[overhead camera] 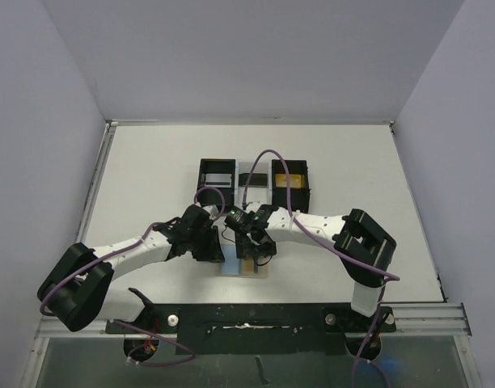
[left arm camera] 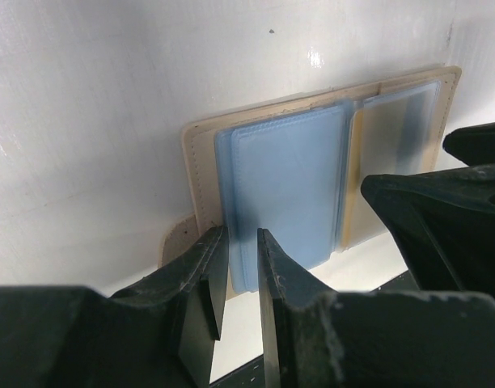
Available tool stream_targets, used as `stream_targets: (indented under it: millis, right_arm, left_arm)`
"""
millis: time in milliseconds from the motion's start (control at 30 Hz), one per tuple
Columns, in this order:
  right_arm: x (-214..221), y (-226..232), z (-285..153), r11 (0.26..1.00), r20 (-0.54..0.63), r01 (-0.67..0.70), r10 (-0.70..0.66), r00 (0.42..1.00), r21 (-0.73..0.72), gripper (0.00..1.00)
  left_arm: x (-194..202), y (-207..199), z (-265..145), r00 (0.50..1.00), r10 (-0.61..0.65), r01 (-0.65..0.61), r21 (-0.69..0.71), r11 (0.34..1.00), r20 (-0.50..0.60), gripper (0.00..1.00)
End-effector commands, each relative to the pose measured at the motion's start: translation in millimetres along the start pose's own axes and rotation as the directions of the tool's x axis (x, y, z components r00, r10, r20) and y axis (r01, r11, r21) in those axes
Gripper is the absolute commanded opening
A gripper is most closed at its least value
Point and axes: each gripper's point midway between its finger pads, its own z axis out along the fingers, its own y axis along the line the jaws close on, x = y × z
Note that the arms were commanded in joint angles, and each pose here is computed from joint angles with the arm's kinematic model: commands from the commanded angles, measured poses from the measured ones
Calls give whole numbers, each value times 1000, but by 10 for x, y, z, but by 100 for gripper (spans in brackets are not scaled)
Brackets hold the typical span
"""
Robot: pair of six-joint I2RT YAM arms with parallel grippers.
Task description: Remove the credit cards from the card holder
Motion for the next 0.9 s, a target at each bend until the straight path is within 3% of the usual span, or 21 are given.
stream_targets:
  millis: [0, 300, 633, 867]
  right_arm:
    - [-104, 125, 43, 998, 35, -34, 35, 999, -46, 60]
    - [-43, 149, 154, 999, 2, -17, 17, 1000, -31, 54]
    - [-184, 98, -96, 1000, 63, -24, 24, 998, -7, 60]
    - [-92, 127, 59, 1000, 24, -10, 10, 1000, 0, 61]
  left_arm:
    - [-114, -121, -13, 999, 28, -29, 38, 999, 34, 20]
    - [-114, -125, -19, 999, 29, -30, 41, 999, 35, 20]
    - [-103, -117, -26, 999, 28, -30, 41, 999, 36, 20]
    - [-108, -130, -20, 999, 28, -29, 46, 999, 36, 20]
